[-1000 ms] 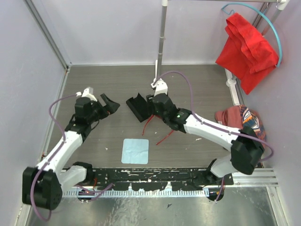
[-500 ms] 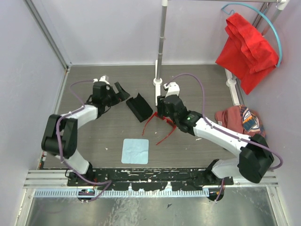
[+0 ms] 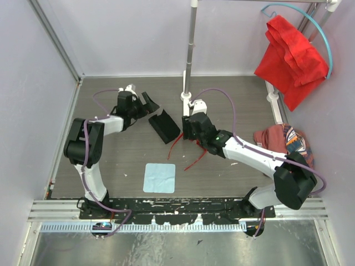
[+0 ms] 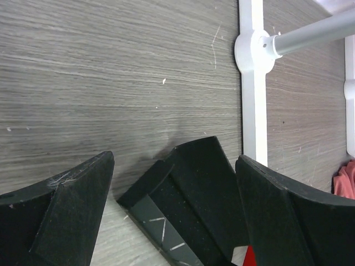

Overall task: Organize the sunglasses
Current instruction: Adjust the sunglasses case at the center of the board.

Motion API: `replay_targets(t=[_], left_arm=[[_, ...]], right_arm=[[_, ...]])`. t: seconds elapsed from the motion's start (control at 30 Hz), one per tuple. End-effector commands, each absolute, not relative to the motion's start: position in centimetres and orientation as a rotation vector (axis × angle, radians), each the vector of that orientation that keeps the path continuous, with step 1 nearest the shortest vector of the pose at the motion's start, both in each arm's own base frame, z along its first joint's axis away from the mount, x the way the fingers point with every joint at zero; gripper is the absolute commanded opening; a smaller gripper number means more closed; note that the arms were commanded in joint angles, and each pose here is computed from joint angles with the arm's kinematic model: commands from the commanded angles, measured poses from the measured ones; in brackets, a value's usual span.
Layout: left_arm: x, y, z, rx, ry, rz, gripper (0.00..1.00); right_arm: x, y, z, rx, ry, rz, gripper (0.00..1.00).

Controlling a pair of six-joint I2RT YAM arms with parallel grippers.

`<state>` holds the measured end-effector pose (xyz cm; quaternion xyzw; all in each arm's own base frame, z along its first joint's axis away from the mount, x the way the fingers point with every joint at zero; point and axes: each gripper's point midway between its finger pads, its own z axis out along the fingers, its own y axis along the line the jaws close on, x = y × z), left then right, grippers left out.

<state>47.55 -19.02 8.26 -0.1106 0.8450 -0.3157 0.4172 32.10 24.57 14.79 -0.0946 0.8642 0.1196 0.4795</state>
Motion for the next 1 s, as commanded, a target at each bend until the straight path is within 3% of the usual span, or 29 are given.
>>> replay_targets(t=[0.0, 0.97], left_arm=[[48.6, -20.1, 8.1, -0.266, 2.084, -0.853, 0.98], [40.7, -22.4, 5.9, -0.272, 2.114, -0.907, 0.98]], right_arm=[[33.1, 25.3, 18.4, -0.180, 2.011, 0.353, 0.60], [31.9, 22.7, 20.1, -0.135, 1.969, 0.318, 0.60]])
